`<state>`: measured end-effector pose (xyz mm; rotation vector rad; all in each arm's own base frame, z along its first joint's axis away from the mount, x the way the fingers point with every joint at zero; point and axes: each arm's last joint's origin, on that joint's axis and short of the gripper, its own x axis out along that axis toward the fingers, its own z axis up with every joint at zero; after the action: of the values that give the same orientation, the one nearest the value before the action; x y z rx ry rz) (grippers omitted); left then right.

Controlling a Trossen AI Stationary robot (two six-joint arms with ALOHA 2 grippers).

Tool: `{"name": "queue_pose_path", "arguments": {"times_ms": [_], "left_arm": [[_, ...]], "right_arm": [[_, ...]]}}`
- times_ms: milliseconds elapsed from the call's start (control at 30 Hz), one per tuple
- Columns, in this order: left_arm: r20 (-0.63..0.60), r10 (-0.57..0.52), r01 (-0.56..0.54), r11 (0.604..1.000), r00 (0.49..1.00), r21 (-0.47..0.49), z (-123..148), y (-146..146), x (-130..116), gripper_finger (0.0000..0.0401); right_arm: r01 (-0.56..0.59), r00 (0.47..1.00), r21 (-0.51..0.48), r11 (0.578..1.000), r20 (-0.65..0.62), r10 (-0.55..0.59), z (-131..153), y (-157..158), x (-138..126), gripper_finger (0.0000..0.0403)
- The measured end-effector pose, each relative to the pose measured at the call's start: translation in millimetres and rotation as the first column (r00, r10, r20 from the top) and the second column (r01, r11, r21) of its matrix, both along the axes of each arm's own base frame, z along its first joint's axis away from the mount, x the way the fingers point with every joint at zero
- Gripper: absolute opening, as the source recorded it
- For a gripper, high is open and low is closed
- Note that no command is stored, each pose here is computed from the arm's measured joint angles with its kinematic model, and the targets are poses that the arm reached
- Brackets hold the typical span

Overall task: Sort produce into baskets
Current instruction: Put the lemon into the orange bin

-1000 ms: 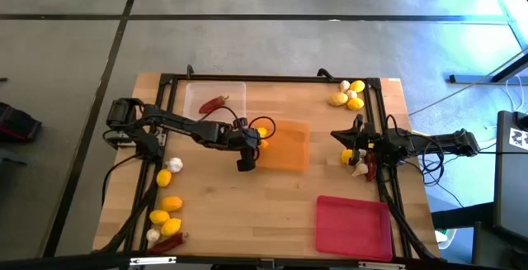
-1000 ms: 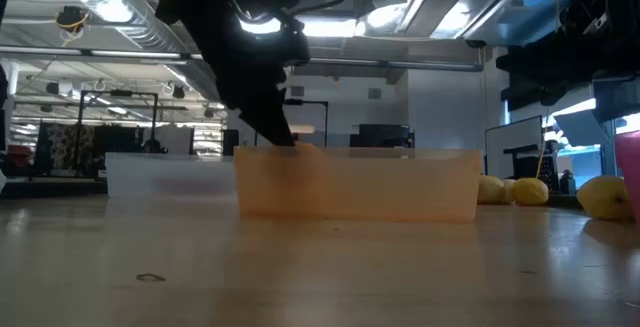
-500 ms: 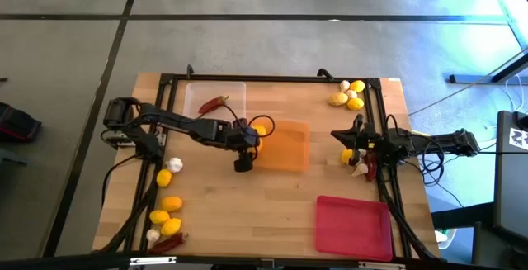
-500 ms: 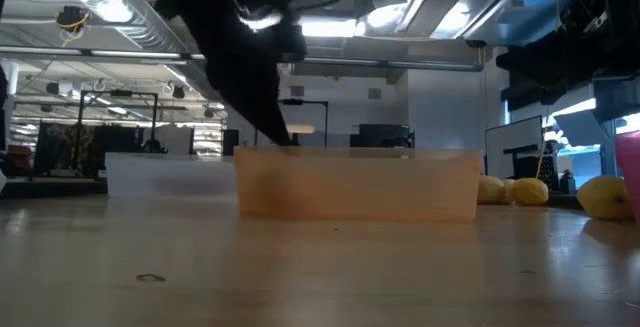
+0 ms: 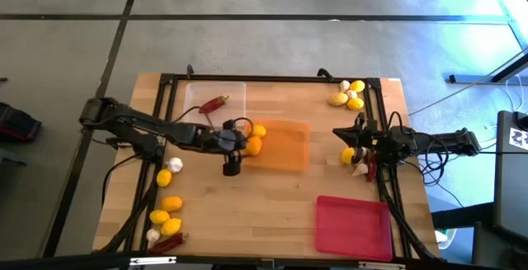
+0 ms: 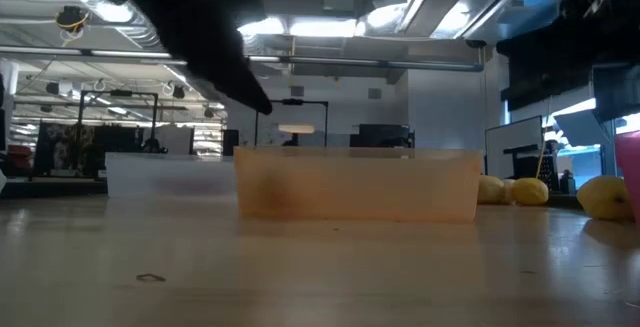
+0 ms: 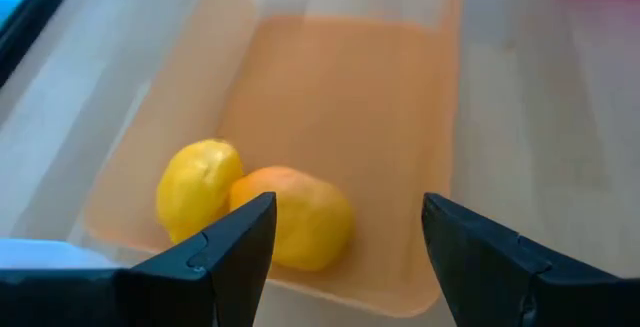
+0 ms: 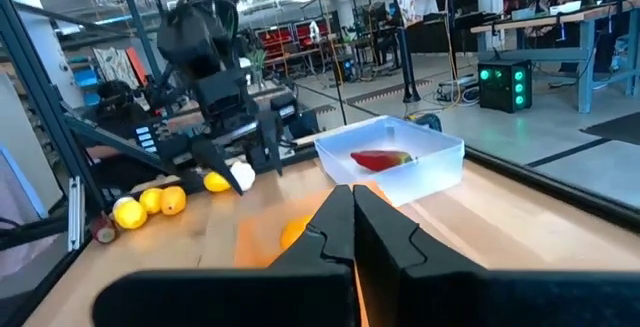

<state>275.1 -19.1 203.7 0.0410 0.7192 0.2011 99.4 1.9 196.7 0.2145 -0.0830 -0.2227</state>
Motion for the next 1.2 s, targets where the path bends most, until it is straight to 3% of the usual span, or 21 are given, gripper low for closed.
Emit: {"name": "queue_pose_path", "arguments": {"times_ms": [200,367,667,867,1167,1200], "left_arm": [[0.166,-0.021,0.025,1.0,0.986,-0.018,-8,-4,-24,0.0246],[0.269,-0.037,0.045,0.999,0.962,-0.025,-12,-6,-36,0.0246],[0.289,-0.035,0.045,0.999,0.957,-0.028,-15,-6,-38,0.0246],[0.271,-0.026,0.041,0.998,0.962,-0.05,-17,-8,-39,0.0246],[0.28,-0.005,0.028,0.996,0.96,-0.079,-16,-8,-39,0.0246],[0.28,-0.001,0.026,0.996,0.96,-0.084,-16,-8,-39,0.0246]], "right_arm": [[0.019,0.997,0.002,1.0,-0.075,-0.019,23,0,5,0.0005],[0.035,0.975,0.019,0.999,-0.219,-0.03,44,1,16,0.0005],[0.041,0.826,0.094,0.995,-0.564,0.019,78,5,38,0.0005],[0.057,0.659,0.188,0.98,-0.745,0.104,84,10,52,0.0005],[0.334,0.291,0.221,0.916,-0.949,0.123,57,12,53,0.0005],[0.367,0.268,0.218,0.904,-0.956,0.122,54,12,53,0.0005]]}}
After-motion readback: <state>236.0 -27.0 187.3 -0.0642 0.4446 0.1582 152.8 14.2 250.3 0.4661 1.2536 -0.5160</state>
